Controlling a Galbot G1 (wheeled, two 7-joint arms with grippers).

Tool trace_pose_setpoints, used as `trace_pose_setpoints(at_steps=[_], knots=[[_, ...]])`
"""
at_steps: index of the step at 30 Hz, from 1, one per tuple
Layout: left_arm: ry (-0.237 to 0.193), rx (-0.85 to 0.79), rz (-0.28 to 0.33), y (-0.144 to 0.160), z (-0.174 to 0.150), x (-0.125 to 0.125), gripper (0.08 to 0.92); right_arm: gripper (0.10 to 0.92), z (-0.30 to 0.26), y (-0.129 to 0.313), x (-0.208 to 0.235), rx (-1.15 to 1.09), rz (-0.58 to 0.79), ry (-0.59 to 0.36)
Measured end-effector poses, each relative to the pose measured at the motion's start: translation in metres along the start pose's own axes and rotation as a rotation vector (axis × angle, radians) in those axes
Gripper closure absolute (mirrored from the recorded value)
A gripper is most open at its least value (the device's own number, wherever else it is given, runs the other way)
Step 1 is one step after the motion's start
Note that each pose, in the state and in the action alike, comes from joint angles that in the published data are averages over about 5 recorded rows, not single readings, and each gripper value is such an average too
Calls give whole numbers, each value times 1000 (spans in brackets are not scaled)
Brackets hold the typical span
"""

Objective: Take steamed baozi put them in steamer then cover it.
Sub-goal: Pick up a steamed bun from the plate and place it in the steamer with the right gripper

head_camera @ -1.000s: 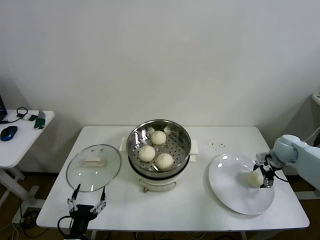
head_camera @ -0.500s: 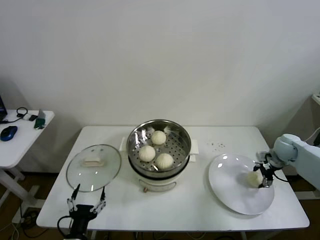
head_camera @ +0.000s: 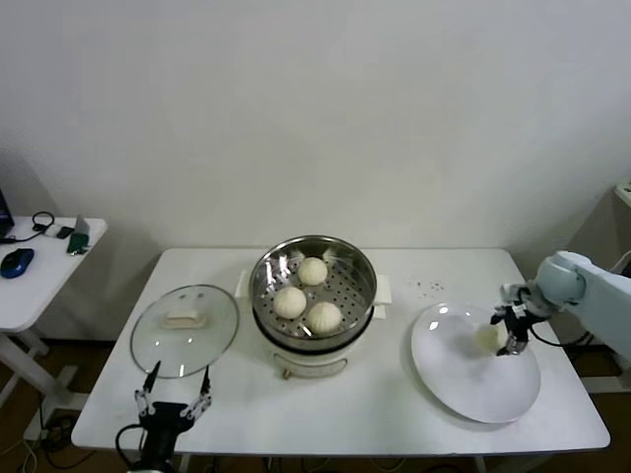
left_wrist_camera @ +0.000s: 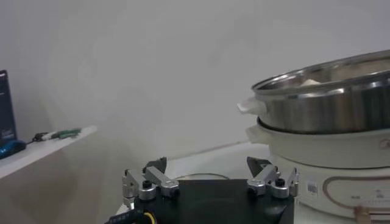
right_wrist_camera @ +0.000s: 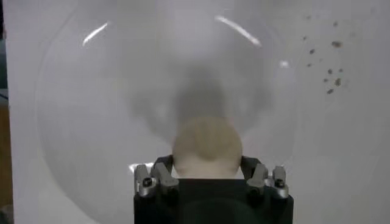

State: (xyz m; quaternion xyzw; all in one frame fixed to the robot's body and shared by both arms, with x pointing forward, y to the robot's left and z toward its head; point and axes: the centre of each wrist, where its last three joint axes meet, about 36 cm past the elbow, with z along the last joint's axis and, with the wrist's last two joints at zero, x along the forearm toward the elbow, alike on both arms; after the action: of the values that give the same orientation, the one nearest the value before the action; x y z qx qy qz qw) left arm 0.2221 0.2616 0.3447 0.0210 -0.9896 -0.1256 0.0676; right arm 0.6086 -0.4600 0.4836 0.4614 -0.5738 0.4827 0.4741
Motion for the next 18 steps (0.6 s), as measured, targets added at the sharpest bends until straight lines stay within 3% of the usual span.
trace_pose_setpoints(at_steps=[8,18], knots=[[-11,10,15,-6,-5,-1,177,310,-50,-51,65,-13,69,-86],[-17,29,53,-16,-13,5,177,309,-171,-97,157,68,116,-201]])
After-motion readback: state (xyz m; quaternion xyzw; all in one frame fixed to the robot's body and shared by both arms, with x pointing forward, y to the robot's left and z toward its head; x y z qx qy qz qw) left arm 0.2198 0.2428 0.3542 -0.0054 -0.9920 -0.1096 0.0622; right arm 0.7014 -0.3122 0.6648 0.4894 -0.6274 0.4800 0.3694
